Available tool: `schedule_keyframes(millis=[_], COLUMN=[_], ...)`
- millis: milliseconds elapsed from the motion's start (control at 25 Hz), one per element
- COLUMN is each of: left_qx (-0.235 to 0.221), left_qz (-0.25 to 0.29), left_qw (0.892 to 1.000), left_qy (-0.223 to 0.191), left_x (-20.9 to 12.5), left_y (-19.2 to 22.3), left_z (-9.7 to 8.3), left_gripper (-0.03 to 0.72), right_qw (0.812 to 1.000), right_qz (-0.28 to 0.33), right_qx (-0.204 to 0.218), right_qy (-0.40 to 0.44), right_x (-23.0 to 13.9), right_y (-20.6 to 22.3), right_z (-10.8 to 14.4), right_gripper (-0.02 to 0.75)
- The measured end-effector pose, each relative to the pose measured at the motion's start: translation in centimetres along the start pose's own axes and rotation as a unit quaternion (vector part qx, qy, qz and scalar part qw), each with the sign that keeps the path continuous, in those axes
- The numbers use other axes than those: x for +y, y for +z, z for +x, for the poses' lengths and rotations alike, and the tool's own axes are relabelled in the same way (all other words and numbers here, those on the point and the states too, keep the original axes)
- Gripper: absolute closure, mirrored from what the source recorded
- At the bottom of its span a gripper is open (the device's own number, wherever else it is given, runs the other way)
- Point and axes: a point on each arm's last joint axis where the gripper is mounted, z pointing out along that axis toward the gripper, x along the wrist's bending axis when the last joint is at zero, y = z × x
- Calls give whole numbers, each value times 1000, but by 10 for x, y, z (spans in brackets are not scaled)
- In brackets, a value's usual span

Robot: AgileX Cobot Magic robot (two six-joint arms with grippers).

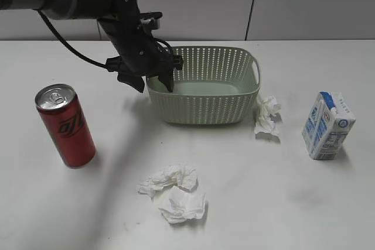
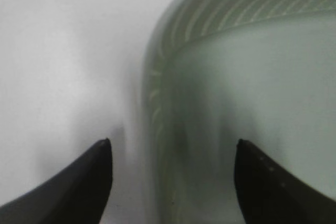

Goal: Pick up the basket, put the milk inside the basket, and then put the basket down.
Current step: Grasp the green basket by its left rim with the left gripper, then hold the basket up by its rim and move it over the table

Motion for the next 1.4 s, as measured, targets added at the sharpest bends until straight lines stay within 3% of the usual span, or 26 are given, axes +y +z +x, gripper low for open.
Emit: schedule_keyframes(millis=[160,560,1040,1280,1400], left_qx=[-2,-9,-28,-47,-21], left_qz=[-1,1,54,2,-36], left_qw=[1000,1000,996,994,997], left_qy=[-2,-10,-72,-94,-64], left_x=[0,0,-9,-1,-4], left_y=[2,2,-6,-63,-102], left_z=[0,-1,-7,-20,-33], left_gripper=[234,650,680,680,680], right_qw=[1000,1000,1000,1000,1000], right_qz=[0,0,0,0,0], right_qx=[0,0,0,0,0], right_qy=[0,0,0,1,1], right_x=[0,0,0,0,0], right_y=[0,0,0,0,0], right_z=[0,0,0,0,0], right_gripper=[166,166,165,165,165])
